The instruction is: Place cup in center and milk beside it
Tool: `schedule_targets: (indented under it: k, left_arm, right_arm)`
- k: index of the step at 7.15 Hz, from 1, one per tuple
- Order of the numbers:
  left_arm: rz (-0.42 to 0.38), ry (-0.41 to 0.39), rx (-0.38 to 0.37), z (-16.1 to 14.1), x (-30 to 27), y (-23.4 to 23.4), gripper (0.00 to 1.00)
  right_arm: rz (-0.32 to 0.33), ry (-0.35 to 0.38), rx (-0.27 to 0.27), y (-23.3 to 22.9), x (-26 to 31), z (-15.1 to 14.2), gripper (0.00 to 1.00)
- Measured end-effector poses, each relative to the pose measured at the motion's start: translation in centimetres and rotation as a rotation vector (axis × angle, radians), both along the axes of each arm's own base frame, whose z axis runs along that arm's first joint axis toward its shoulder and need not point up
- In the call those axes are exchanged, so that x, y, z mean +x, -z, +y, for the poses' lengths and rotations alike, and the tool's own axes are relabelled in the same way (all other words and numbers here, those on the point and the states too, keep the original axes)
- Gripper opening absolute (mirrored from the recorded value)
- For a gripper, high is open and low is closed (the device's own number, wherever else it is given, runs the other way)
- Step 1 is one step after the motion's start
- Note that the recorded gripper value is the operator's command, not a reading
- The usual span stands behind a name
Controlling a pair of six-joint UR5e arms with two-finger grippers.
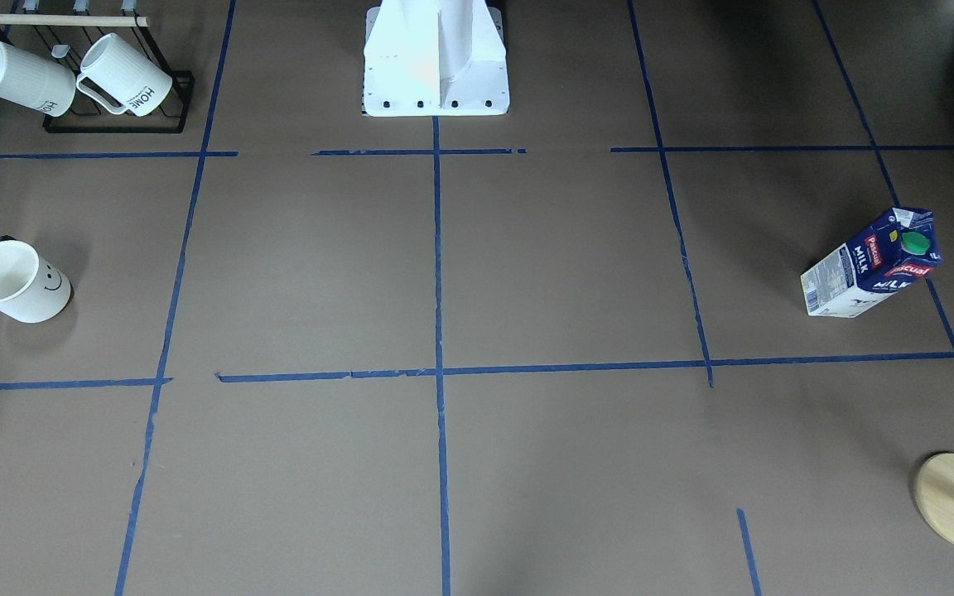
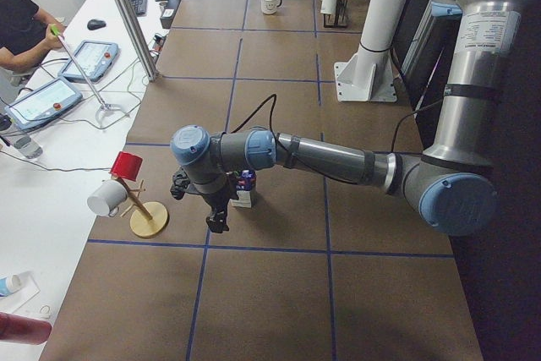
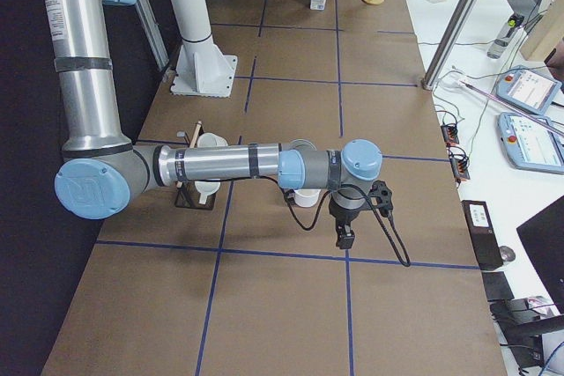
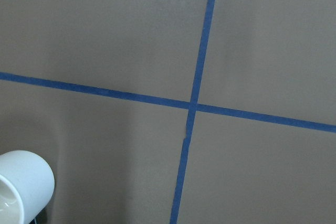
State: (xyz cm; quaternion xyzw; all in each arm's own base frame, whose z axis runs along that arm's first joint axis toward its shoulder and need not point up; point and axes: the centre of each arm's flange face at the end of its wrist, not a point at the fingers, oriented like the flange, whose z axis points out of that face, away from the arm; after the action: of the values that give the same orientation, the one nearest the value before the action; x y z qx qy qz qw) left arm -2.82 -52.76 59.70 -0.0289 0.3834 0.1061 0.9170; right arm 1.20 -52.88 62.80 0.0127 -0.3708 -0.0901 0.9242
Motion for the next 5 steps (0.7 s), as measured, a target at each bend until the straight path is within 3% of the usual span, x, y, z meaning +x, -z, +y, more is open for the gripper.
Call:
schedule_targets:
  k: [2,3,5]
  left_arm:
    - [0.005,-0.013,0.001,-0.1,0.7,-0.2,1.0]
    - [0.008,-0.02,0.01,-0.2,1.0,-0.1,1.0]
    - [0.012,-0.027,0.022,-0.2,1.2,0.0,1.0]
  right_arm:
    - [-0.148,0.045,0.007,0.5,-4.9,1.4,1.0]
    - [-0.184,0.009,-0.033,1.3,-7.2,1.8,1.0]
    - [-0.162,-0.094,-0.082,2.3,-12.4,2.7,0.96]
